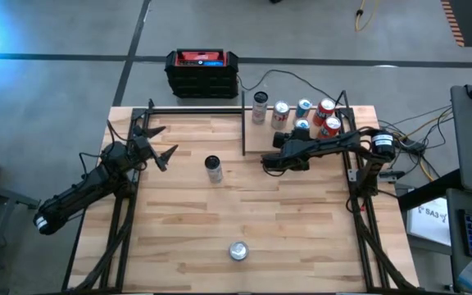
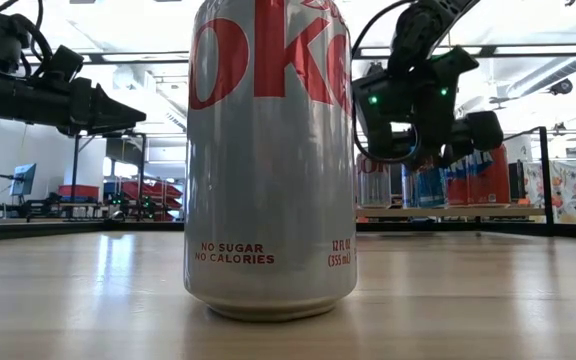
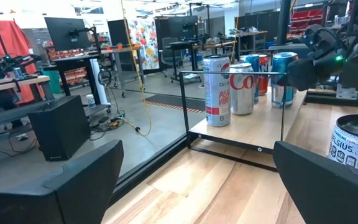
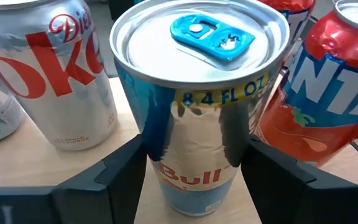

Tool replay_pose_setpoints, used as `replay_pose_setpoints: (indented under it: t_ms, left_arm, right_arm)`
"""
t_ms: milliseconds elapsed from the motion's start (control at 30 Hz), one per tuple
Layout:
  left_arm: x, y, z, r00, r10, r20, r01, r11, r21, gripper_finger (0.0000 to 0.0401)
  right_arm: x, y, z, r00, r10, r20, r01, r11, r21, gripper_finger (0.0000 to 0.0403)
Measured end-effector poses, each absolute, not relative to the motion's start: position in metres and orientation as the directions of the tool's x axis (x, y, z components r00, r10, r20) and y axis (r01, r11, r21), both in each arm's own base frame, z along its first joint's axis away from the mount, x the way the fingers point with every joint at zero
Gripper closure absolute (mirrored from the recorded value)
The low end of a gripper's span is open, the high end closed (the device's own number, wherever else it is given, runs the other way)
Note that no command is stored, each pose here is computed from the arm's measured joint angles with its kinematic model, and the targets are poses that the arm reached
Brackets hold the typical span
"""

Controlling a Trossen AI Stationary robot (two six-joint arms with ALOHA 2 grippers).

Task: Place canned beverage on shelf
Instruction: Put the blue soda can on the shelf aligned with the other blue soda can

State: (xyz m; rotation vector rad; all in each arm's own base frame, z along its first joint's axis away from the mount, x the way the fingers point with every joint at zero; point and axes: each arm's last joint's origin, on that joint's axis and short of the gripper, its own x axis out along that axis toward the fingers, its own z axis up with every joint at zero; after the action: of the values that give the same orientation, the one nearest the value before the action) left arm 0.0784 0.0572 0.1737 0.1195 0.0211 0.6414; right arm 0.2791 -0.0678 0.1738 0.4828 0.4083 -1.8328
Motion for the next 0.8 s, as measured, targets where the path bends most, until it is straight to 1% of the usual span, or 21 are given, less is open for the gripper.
replay_pose_setpoints:
  t_ms: [800]
  left_arm:
    - [0.0784,0.0572,0.1737,0.801,0.598,0.017,-0.595,0.795,0.118,0.0003]
  right_arm:
    - [0.2777,-0.0660,0.1768,-0.269,-0.805,-0.530,0.957,-0.285,-0.054,0.0165]
